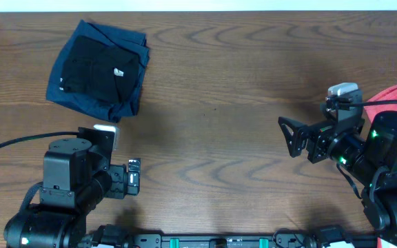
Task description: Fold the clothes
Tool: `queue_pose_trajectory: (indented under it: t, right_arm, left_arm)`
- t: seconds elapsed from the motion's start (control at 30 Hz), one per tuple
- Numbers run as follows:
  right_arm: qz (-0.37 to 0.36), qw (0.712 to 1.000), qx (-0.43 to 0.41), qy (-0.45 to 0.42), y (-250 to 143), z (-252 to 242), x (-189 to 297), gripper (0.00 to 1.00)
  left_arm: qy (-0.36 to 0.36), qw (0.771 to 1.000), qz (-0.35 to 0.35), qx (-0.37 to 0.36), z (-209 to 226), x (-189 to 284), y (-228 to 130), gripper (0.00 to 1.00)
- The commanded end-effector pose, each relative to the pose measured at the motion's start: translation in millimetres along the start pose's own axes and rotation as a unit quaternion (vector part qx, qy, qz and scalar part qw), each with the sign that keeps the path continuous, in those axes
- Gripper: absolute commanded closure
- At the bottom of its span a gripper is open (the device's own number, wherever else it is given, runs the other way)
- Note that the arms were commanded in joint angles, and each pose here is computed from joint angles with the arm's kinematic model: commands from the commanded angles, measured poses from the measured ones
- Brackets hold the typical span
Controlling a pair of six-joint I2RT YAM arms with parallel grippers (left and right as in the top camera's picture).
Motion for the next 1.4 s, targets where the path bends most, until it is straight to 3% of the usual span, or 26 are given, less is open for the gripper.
queue_pose_trajectory:
  t: [0.0,0.37,0.6,0.8,0.97,1.37]
  right_arm:
    - [-0.001,1.0,0.009,0.006,1.0,2.9,1.8,0.01]
    - [0.026,0.998,-0.029,0.04,-7.2,8.9,2.2,0.01]
    - [0.016,1.0,-0.018,0.004,-4.7,2.3,2.1,0.01]
    - [-0.035,0.995,0.09,0.0,6.0,4.9,11.3,0.01]
    - [-0.144,0.975,0.167,-0.023,13.9,4.6,30.0,0.01]
    - [-0.215,0.958,0.183,-0.049,-67.4,-11.5,18.1,0.01]
  left_arm:
    - [0.008,1.0,0.006,-0.008,1.2,-3.1,-1.9,0.02]
    - [0.008,1.0,0.006,-0.008,1.2,-3.1,-1.9,0.02]
    - [0.008,1.0,0.006,-0.008,1.2,-3.1,-1.9,0.02]
    - [0.008,1.0,0.006,-0.008,1.2,-3.1,-1.9,0.02]
    - [0.008,1.0,0.006,-0.008,1.2,-3.1,-1.9,0.02]
    - [0.008,1.0,0.006,-0.008,1.2,-3.1,-1.9,0.02]
Point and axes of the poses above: each gripper's point midway between its finger pads, its own x axis back along the fingers, its own z axis along the line the jaws close on, y = z × x, the point moved 8 cm from there along x, back along the fingers, and after that the axes turned 1 degree about x, right-handed, at the moved point
